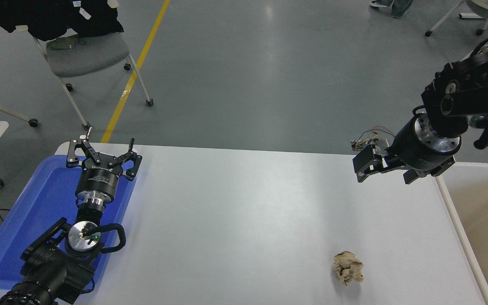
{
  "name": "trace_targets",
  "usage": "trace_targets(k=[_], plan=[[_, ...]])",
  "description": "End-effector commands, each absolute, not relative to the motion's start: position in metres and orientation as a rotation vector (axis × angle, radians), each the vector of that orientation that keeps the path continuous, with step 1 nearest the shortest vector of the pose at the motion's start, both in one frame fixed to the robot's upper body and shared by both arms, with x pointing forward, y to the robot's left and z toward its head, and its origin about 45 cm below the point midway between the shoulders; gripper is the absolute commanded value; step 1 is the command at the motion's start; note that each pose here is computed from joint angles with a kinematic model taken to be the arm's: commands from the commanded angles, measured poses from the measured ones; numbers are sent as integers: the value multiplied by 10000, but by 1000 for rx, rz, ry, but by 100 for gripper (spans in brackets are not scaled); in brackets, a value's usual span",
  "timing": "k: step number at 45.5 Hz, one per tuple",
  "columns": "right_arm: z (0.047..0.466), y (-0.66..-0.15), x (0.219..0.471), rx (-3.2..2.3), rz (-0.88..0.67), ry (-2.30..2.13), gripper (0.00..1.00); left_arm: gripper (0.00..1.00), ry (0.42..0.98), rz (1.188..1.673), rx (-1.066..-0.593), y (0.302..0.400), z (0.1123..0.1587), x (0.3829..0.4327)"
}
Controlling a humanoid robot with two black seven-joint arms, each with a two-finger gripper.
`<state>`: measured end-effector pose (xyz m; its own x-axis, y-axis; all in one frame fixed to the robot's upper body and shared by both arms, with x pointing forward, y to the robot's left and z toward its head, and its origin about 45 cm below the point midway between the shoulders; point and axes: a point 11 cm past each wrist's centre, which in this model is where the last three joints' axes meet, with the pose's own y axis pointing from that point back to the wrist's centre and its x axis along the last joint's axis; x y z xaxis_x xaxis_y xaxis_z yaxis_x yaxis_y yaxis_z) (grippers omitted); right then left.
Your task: Pick up paper ball place in dustbin
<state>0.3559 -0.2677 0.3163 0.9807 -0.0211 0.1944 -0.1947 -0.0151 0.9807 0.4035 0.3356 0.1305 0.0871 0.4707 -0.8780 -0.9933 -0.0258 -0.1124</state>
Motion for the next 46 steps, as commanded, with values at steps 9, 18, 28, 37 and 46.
trace_targets(k=[9,18,28,37,46], plan=[[3139,-2719,3619,1582,137,-187,100,100,747,1364,-927,3358,1307,4036],[3128,-2710,3624,1584,138,-187,100,100,747,1364,-927,3358,1307,4036],[3129,-2659,3642,1598,142,-190,100,100,747,1364,-927,3358,1307,4036],[3089,-2695,3665,1596,136,-195,100,100,748,1365,-926,3360,1300,4031],[3061,-2736,3688,1600,127,-211,100,100,747,1364,-927,3358,1307,4036]])
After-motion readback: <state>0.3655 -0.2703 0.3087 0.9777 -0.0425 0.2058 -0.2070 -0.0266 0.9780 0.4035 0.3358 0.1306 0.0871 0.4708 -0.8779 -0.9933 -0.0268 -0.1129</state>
